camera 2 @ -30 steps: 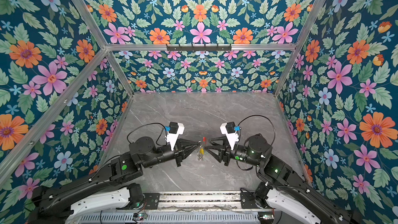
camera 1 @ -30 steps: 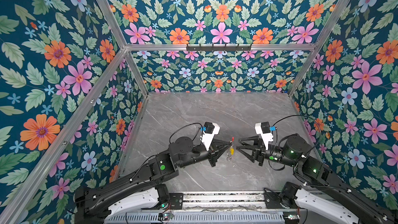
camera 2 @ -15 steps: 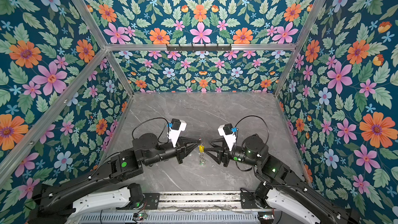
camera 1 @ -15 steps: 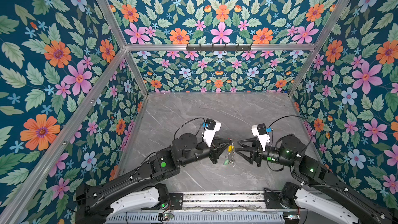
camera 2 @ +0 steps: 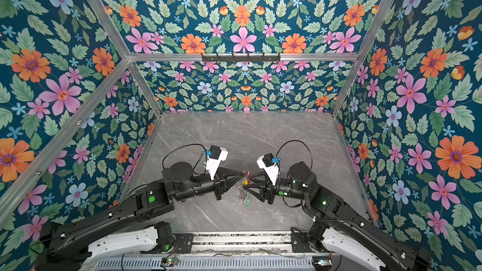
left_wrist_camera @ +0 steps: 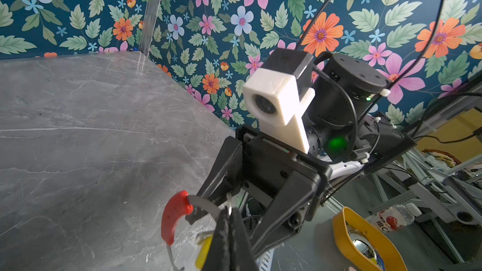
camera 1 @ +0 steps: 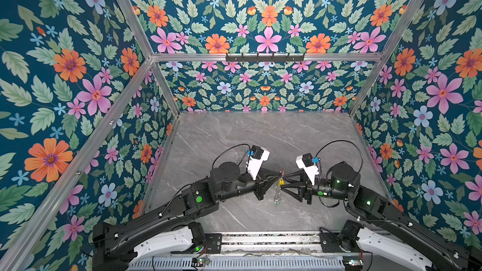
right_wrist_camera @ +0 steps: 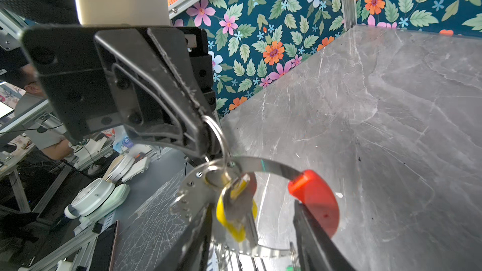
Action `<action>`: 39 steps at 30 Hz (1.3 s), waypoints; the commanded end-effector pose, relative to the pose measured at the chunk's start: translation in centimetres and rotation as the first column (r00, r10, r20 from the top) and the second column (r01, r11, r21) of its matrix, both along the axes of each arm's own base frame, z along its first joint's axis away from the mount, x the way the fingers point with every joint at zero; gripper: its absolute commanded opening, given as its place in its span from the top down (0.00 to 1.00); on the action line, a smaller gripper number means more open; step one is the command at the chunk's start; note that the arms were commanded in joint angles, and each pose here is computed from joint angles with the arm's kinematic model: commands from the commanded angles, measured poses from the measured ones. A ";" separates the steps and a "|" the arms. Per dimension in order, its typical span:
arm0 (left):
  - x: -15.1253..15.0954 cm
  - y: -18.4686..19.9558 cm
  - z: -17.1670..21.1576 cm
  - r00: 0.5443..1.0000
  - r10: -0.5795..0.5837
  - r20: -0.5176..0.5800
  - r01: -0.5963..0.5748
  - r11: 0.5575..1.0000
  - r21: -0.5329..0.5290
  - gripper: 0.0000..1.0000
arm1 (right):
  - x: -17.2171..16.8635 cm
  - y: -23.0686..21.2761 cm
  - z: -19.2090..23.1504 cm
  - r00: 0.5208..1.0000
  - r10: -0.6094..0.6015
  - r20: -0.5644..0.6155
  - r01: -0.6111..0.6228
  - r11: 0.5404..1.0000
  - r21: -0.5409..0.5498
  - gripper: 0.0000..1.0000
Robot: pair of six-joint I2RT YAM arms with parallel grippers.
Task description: Remove the keys from the keyring
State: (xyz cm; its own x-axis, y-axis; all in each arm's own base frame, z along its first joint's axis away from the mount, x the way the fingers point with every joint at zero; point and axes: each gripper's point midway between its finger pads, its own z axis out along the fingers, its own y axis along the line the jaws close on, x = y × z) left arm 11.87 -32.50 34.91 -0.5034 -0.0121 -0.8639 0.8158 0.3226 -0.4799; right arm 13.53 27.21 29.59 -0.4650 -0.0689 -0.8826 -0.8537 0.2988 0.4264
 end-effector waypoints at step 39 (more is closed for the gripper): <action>-0.5 0.2 0.4 0.996 -0.033 0.079 0.035 0.999 -0.022 1.00 | -1.0 -0.6 1.5 1.000 0.018 0.018 -0.019 0.999 0.026 1.00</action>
